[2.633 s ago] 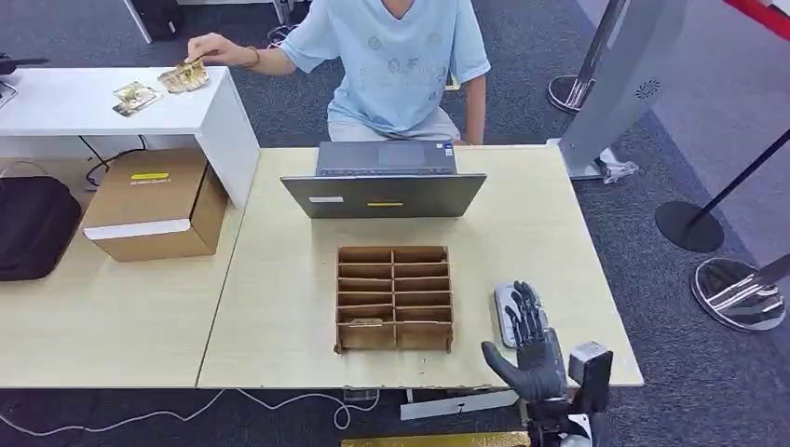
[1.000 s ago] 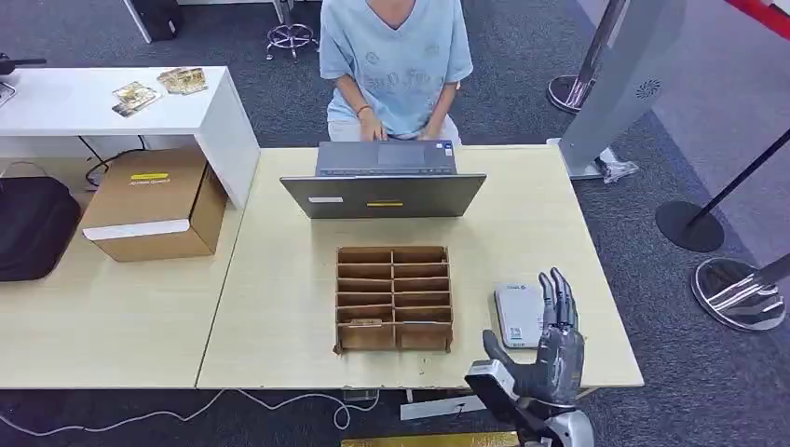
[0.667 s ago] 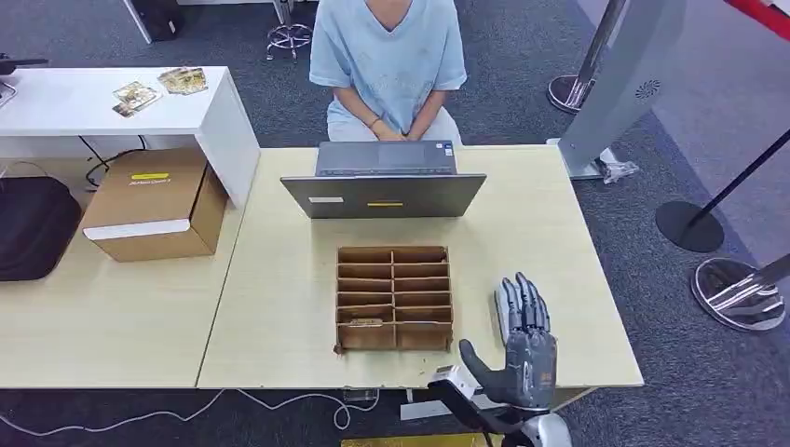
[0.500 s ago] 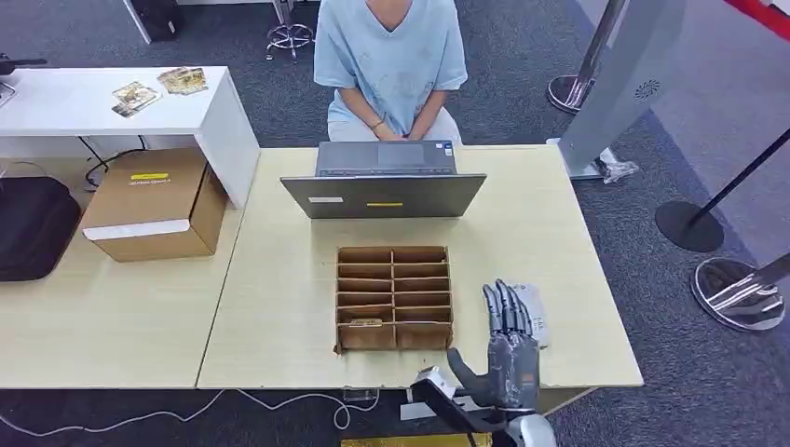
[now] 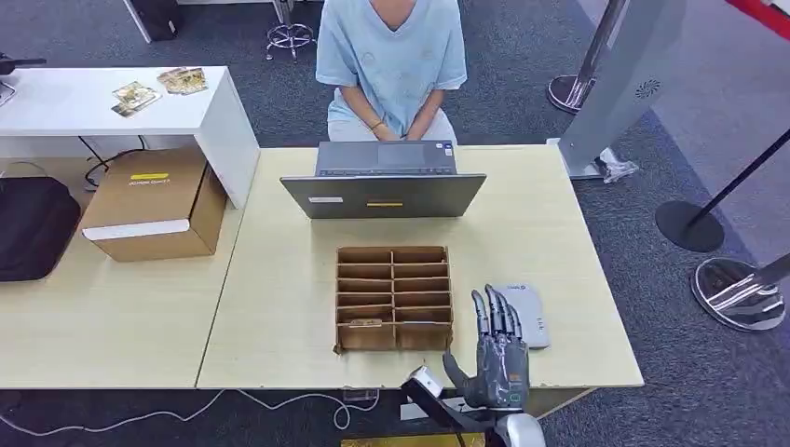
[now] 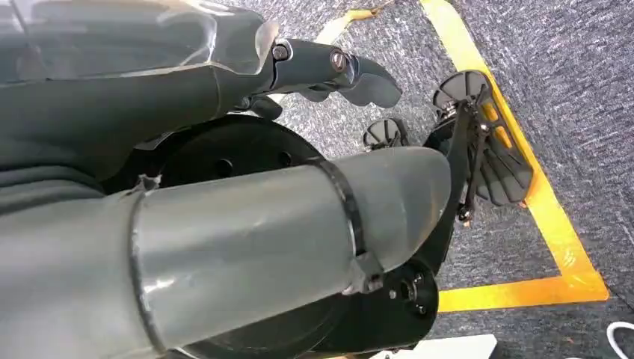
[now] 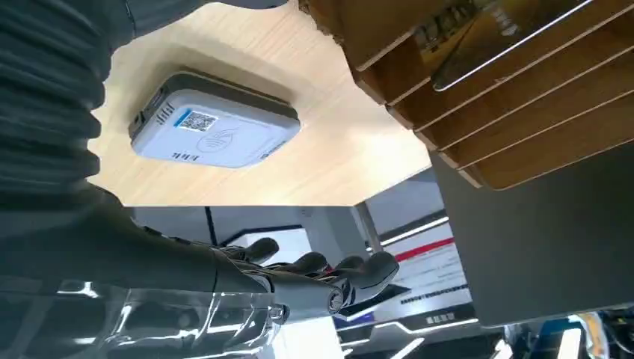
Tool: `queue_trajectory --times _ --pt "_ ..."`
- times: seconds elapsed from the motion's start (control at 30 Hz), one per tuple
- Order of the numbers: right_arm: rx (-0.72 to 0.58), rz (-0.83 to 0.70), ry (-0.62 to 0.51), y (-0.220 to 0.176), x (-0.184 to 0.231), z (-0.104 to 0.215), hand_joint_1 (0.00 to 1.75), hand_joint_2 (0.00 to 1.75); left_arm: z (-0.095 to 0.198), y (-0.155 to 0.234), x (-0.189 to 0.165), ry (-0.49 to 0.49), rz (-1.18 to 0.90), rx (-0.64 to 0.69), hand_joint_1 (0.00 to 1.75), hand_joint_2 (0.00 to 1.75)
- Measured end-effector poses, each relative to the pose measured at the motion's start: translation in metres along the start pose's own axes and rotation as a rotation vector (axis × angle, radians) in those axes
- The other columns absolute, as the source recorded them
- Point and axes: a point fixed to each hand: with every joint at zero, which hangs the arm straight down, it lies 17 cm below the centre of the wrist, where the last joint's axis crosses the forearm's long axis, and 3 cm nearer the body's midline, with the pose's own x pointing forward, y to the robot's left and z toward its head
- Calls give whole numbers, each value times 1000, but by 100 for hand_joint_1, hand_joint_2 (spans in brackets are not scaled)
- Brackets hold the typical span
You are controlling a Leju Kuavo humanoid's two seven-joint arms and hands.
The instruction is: Pass the card to the sensor for recognition and then transmit it.
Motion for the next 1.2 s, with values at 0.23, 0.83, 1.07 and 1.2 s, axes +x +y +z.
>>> queue_trajectory --times 0.23,0.83,1.07,1.2 --pt "16 -8 10 6 -4 1 0 175 0 1 0 1 -5 3 0 0" --pt "-44 317 40 3 -6 -14 0 175 -1 3 -1 14 -21 20 0 0" --pt "-36 336 -8 8 0 -12 0 175 0 3 -2 14 -27 20 0 0" --pt "-35 340 -19 9 0 -10 0 175 0 3 -2 13 -30 20 0 0"
